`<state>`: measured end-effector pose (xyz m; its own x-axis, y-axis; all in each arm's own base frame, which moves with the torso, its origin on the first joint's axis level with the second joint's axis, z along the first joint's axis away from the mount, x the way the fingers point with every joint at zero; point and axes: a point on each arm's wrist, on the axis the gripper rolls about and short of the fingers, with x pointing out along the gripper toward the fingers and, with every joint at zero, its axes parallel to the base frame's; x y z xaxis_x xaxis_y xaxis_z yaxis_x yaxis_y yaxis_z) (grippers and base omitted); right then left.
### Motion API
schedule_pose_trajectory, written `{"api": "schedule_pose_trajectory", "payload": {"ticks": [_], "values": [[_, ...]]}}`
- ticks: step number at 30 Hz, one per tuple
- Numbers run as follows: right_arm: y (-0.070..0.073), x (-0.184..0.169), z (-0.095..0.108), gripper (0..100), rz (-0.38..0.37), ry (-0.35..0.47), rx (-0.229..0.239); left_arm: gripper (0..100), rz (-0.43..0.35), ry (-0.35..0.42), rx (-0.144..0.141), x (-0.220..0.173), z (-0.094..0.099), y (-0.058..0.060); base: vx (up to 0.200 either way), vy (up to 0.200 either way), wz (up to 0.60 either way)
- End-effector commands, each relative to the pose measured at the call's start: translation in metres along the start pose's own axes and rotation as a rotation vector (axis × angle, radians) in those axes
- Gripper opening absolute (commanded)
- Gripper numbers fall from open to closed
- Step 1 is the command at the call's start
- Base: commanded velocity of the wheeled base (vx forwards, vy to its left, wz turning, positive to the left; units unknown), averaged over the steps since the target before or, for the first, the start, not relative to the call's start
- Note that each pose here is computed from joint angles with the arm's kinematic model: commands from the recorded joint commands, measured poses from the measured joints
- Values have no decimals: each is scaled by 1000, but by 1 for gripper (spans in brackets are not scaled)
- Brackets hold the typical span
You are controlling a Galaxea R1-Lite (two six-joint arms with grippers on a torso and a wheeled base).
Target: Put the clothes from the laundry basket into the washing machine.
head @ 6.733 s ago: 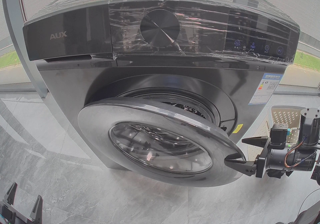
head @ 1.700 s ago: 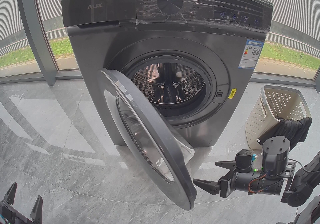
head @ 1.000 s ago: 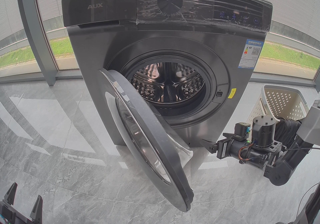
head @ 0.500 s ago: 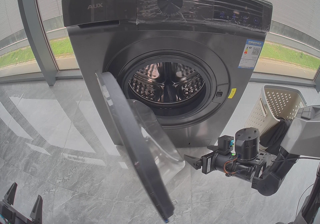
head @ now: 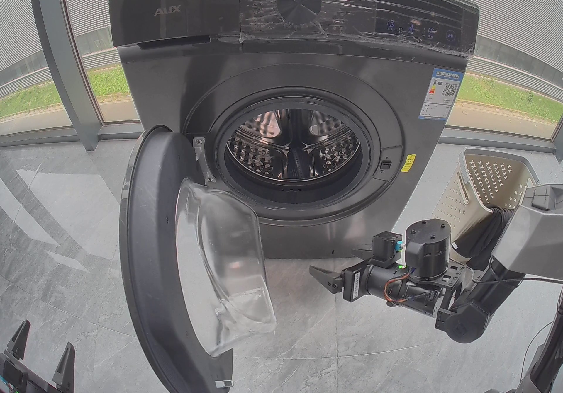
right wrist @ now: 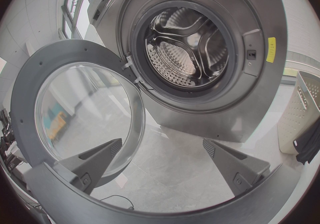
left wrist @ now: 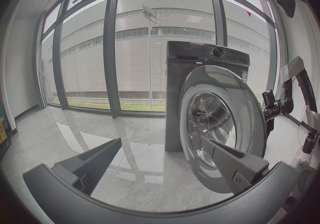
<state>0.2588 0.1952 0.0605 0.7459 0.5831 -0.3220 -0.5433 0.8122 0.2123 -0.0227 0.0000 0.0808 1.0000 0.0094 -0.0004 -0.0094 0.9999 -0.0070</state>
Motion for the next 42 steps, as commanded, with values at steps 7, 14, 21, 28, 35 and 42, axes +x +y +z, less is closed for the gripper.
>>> {"api": "schedule_pose_trajectory", "payload": {"ticks": [7,14,21,28,35,42], "values": [[4,34,10,100,47,-2,-3,100,0,0,-1,0,-5,0,-86,0,0],[17,50,-3,100,86,38,-16,100,0,-2,-1,0,-5,0,0,0,0],[39,53,-13,100,134,63,-36,100,1,0,1,0,-5,0,0,0,0],[62,66,-18,100,198,38,-51,100,1,0,1,0,-5,0,0,0,0],[75,75,-23,100,239,-23,-54,100,1,0,1,0,-5,0,0,0,0],[71,74,-16,100,234,-48,-34,100,1,0,1,0,-5,0,0,0,0]]}}
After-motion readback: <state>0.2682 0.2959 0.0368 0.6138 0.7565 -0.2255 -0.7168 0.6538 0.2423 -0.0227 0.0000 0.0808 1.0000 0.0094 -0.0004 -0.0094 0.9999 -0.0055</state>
